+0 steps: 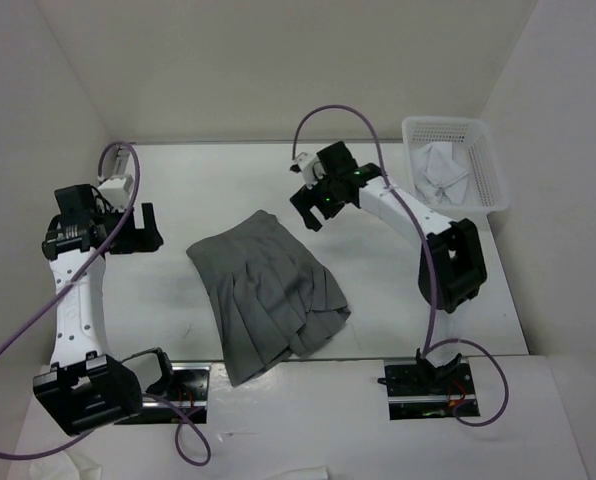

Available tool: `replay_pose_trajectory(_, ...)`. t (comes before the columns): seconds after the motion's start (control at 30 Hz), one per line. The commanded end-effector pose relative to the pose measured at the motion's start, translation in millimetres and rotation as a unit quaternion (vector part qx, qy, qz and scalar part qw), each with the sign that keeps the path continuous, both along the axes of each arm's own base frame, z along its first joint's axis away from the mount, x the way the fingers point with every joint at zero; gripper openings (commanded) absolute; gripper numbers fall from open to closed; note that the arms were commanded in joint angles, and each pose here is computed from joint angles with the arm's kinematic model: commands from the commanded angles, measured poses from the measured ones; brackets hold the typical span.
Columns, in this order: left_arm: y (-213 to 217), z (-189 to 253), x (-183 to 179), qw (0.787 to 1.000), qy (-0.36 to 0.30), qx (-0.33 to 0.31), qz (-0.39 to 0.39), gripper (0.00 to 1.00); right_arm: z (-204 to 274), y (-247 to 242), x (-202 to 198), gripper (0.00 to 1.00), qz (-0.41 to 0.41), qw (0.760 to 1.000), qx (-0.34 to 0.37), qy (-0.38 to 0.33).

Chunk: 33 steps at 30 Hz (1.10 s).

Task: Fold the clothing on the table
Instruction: Flatten the skirt out

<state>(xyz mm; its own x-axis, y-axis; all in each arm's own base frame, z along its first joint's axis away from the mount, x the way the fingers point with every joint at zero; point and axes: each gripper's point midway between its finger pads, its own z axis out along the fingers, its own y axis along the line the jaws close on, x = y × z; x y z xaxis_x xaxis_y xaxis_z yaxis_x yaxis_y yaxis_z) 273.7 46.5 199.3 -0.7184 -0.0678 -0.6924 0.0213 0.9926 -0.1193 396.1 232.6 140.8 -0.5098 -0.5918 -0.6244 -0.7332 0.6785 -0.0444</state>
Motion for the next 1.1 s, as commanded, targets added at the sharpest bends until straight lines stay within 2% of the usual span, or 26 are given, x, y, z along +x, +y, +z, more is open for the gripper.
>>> replay_pose_trajectory(0.0, 18.8, 23.0, 11.7, 0.999, -0.024, -0.008, 0.039, 0.99, 10.0, 65.5, 7.1, 0.96, 0.051, 0.998, 0.029, -0.026)
replay_pose_trajectory(0.07, 26.1, 24.4, 11.6, 0.998, -0.019, -0.005, 0.056, 0.99, 18.0, 81.9, 23.4, 0.94, 0.048, 0.997, 0.053, -0.034)
replay_pose_trajectory(0.1, 26.3, 24.7, 12.1, 0.998, -0.015, -0.007, 0.056, 0.99, 0.3, 91.3, 27.2, 0.93, 0.054, 0.997, 0.057, -0.013)
replay_pose_trajectory(0.17, 30.7, 24.3, 11.0, 0.998, -0.014, -0.003, 0.064, 0.99, 2.9, 108.0, 36.7, 0.91, 0.065, 0.995, 0.070, -0.018)
replay_pose_trajectory(0.23, 30.6, 27.7, 7.0, 0.998, -0.017, 0.002, 0.067, 0.99, -18.4, 117.9, 40.7, 0.90, 0.072, 0.995, 0.074, 0.004)
replay_pose_trajectory(0.37, 34.5, 24.7, 1.0, 0.997, -0.013, 0.014, 0.079, 0.99, -29.6, 133.7, 59.1, 0.88, 0.077, 0.993, 0.085, -0.003)
replay_pose_trajectory(0.57, 32.3, 14.9, -3.7, 0.997, -0.003, 0.010, 0.079, 0.99, -63.1, 149.5, 70.8, 0.88, 0.093, 0.992, 0.090, 0.013)
replay_pose_trajectory(0.7, 31.9, 13.6, -5.5, 0.997, 0.002, 0.012, 0.076, 0.99, -77.9, 163.9, 73.5, 0.84, 0.101, 0.988, 0.107, 0.041)
replay_pose_trajectory(0.73, 31.9, 13.6, -5.5, 0.997, 0.002, 0.012, 0.076, 0.99, -65.2, 169.7, 82.1, 0.83, 0.103, 0.988, 0.115, 0.025)
replay_pose_trajectory(0.77, 31.0, 12.4, -7.2, 0.997, 0.006, 0.010, 0.076, 0.99, -81.4, 169.4, 78.0, 0.82, 0.105, 0.987, 0.108, 0.048)
replay_pose_trajectory(0.93, 33.8, 10.1, -7.1, 0.997, 0.010, 0.009, 0.080, 0.99, -69.6, 176.2, 86.6, 0.71, 0.113, 0.985, 0.123, 0.052)
replay_pose_trajectory(0.97, 33.9, 10.1, -7.1, 0.997, 0.010, 0.009, 0.080, 0.99, -70.5, 176.4, 86.9, 0.67, 0.113, 0.985, 0.122, 0.055)
replay_pose_trajectory(1.0, 32.7, 10.3, -6.8, 0.997, 0.009, 0.009, 0.074, 0.99, -87.2, 173.1, 79.4, 0.60, 0.111, 0.984, 0.111, 0.083)
replay_pose_trajectory(1.07, 33.2, 7.6, -5.8, 0.997, 0.014, 0.007, 0.074, 0.99, -79.7, 173.4, 80.4, 0.53, 0.116, 0.984, 0.112, 0.076)
